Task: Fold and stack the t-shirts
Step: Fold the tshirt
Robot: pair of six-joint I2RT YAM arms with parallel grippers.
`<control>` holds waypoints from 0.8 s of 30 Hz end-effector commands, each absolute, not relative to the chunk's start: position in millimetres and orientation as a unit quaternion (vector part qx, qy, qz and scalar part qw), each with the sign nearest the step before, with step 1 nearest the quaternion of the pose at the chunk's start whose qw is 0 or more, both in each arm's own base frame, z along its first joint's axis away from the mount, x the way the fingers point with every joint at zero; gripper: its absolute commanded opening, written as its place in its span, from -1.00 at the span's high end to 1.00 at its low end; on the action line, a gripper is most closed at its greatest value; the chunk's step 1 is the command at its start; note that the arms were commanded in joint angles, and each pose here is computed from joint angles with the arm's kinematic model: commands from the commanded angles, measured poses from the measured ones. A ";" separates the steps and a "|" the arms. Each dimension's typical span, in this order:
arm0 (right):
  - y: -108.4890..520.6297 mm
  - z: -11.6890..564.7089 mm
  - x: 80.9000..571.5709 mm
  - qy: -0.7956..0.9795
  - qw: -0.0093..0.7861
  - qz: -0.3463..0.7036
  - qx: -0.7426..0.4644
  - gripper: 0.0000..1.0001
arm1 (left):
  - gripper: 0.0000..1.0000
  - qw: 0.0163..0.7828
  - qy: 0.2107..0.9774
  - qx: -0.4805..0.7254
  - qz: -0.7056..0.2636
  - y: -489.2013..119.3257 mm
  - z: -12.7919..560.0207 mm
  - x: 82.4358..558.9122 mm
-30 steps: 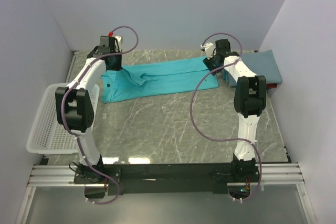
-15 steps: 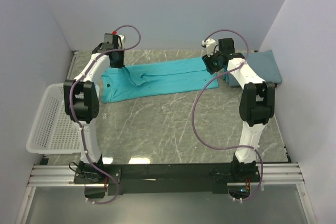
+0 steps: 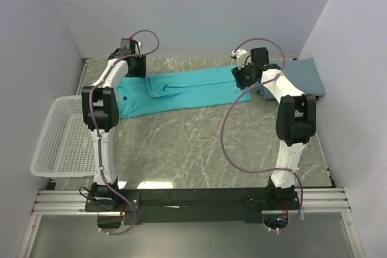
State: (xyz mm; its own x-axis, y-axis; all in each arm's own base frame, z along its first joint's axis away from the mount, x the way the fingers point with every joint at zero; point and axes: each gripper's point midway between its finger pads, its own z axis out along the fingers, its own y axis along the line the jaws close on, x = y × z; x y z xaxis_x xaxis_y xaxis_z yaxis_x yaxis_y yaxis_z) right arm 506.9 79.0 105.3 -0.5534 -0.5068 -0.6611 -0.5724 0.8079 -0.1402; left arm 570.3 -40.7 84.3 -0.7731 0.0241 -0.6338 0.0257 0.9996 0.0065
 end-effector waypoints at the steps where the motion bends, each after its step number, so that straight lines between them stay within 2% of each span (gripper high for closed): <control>1: 93.7 137.1 502.0 0.863 0.394 0.058 -0.311 -0.08 | -0.40 0.367 0.930 -0.028 -0.002 -32.1 102.0 599.8; 5: 112.4 138.9 488.9 0.847 0.389 0.082 -0.353 -0.08 | -0.44 0.434 0.898 -0.075 0.008 -17.0 168.3 604.0; 6: 117.7 140.5 485.0 0.841 0.388 0.091 -0.367 -0.09 | -0.47 0.501 0.861 -0.086 -0.005 -14.5 233.5 599.6; 7: 124.9 139.8 479.7 0.828 0.386 0.100 -0.395 -0.09 | -0.51 0.491 0.867 -0.082 -0.022 -18.1 219.4 582.8; 8: 136.5 138.2 470.0 0.813 0.382 0.128 -0.420 -0.09 | -0.74 0.510 0.855 -0.089 -0.031 -13.9 233.0 571.4; 10: 146.4 137.8 454.4 0.770 0.379 0.139 -0.493 -0.09 | -0.99 0.562 0.818 -0.101 -0.071 -15.3 266.0 532.8; 11: 152.1 126.9 440.5 0.754 0.368 0.147 -0.523 -0.10 | -0.99 0.570 0.810 -0.107 -0.083 -14.4 271.2 519.2; 12: 157.9 131.0 431.8 0.729 0.376 0.151 -0.553 -0.10 | -0.99 0.596 0.787 -0.123 -0.100 -5.6 299.9 497.8; 14: 158.8 113.1 420.2 0.679 0.371 0.125 -0.621 -0.12 | -0.99 0.576 0.797 -0.115 -0.141 -14.1 279.9 470.4; 15: 158.2 108.9 420.1 0.671 0.369 0.108 -0.634 -0.13 | -0.99 0.588 0.786 -0.106 -0.158 -21.0 295.3 453.0; 16: 147.8 101.5 428.0 0.673 0.356 0.062 -0.645 -0.13 | -0.95 0.571 0.796 -0.096 -0.175 -29.2 277.5 438.7; 18: 153.8 83.9 427.8 0.676 0.324 0.048 -0.661 -0.12 | -0.89 0.562 0.798 -0.061 -0.208 -46.6 265.6 408.7; 24: 156.2 60.4 445.8 0.700 0.286 -0.033 -0.653 -0.11 | -0.90 0.535 0.826 -0.054 -0.168 -39.2 221.7 355.8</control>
